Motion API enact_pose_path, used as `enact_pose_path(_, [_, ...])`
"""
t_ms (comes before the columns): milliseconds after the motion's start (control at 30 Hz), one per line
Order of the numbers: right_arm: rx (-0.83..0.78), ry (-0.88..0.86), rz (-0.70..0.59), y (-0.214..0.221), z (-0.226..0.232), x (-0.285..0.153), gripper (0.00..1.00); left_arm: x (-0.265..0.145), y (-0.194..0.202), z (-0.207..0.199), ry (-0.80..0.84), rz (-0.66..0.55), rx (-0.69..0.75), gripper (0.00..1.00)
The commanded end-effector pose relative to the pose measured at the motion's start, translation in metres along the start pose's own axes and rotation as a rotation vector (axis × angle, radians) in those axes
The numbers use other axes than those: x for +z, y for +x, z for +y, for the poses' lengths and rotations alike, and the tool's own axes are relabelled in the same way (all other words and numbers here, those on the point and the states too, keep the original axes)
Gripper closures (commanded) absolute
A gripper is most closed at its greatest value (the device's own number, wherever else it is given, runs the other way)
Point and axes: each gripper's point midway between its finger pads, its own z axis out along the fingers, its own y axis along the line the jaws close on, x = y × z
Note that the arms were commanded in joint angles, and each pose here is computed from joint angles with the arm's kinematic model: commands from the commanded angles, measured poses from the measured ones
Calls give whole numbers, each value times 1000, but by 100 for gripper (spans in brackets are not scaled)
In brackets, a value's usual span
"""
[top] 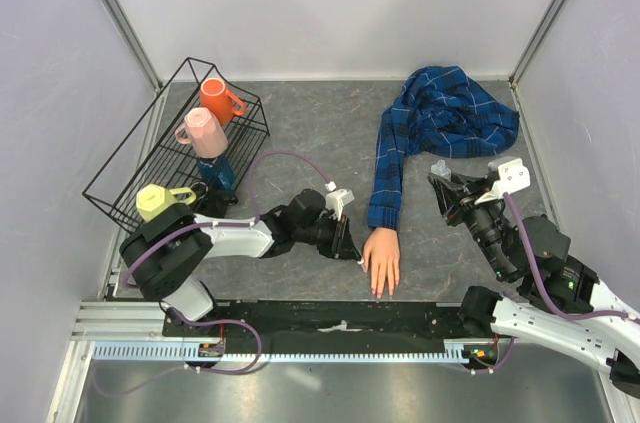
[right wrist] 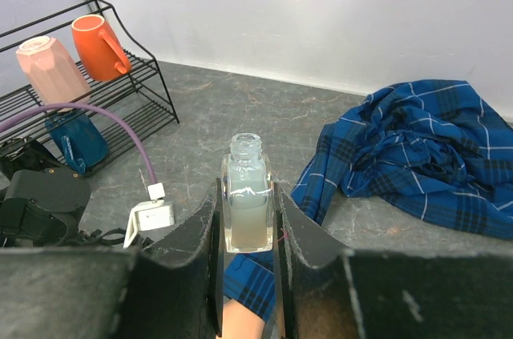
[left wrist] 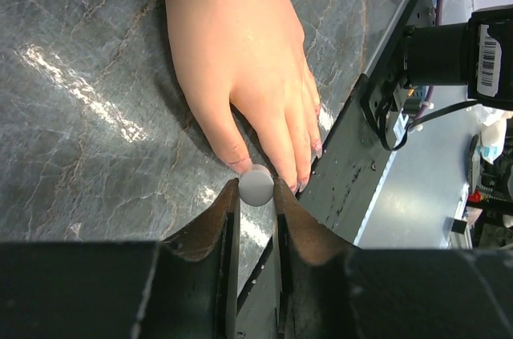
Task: Paint the nails
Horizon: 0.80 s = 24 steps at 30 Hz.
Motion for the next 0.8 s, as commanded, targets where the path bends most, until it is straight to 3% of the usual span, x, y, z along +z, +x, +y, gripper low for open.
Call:
enact_pose_path(0, [8,-16,-20,-7,3,1,100,4,-12,-3,7,-51,43,98])
enact_pose_path(767, [12,-27,-21,-7,5,0,100,9,-15,4,-23,-68,50,98])
